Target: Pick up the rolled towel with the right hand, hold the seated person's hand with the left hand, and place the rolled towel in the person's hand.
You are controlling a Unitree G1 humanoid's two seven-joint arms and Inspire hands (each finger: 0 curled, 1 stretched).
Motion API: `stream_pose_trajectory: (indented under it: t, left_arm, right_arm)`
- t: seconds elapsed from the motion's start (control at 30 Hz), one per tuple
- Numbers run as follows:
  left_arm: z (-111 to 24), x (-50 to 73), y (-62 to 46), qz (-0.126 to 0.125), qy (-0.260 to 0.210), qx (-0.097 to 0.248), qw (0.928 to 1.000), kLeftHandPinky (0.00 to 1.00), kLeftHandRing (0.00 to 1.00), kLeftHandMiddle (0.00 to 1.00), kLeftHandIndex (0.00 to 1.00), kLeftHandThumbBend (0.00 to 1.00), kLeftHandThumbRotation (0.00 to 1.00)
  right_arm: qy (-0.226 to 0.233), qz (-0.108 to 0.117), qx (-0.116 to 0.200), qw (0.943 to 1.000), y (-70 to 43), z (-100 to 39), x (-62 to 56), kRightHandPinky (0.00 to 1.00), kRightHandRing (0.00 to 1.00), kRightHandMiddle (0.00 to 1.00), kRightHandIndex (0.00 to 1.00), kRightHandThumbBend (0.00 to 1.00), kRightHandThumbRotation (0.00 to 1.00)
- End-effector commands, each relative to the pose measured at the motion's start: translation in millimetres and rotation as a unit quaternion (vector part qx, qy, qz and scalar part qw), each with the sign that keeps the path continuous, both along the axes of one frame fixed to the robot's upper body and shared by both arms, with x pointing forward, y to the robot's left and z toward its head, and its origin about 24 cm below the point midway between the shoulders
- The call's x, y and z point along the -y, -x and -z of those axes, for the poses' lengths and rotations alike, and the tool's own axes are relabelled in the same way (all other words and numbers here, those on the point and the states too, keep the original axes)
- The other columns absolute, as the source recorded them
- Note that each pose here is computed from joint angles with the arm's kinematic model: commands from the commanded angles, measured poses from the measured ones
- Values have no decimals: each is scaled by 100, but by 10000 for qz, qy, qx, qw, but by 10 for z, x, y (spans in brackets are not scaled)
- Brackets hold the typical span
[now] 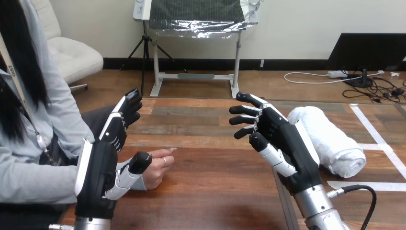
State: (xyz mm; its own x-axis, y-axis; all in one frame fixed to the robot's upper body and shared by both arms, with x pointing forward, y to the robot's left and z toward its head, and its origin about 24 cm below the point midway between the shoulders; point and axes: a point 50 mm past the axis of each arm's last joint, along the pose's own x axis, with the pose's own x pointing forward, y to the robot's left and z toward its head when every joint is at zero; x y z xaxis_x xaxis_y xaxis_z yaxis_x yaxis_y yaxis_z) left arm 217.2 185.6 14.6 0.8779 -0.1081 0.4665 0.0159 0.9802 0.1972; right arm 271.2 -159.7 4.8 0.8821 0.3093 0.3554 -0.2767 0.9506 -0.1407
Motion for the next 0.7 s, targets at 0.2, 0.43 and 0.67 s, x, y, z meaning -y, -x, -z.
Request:
stream_pose_trajectory:
  t: [0.2, 0.43, 0.67]
  left_arm:
    - [-154, -3, -140, 24, -55, 401, 9992, 84, 88, 89, 90, 99, 88]
    - [-156, 0, -140, 21, -64, 412, 9991, 81, 87, 89, 90, 98, 88]
    - [-154, 6, -137, 33, -56, 400, 9992, 80, 87, 89, 90, 98, 88]
  right_arm:
    - [6, -28, 554, 9985, -199, -268, -13, 55, 70, 76, 83, 86, 74]
    - [33, -19, 594, 9982, -205, -282, -13, 56, 70, 76, 83, 88, 75]
    - [121, 7, 697, 9975, -220, -318, -3, 56, 70, 76, 82, 87, 76]
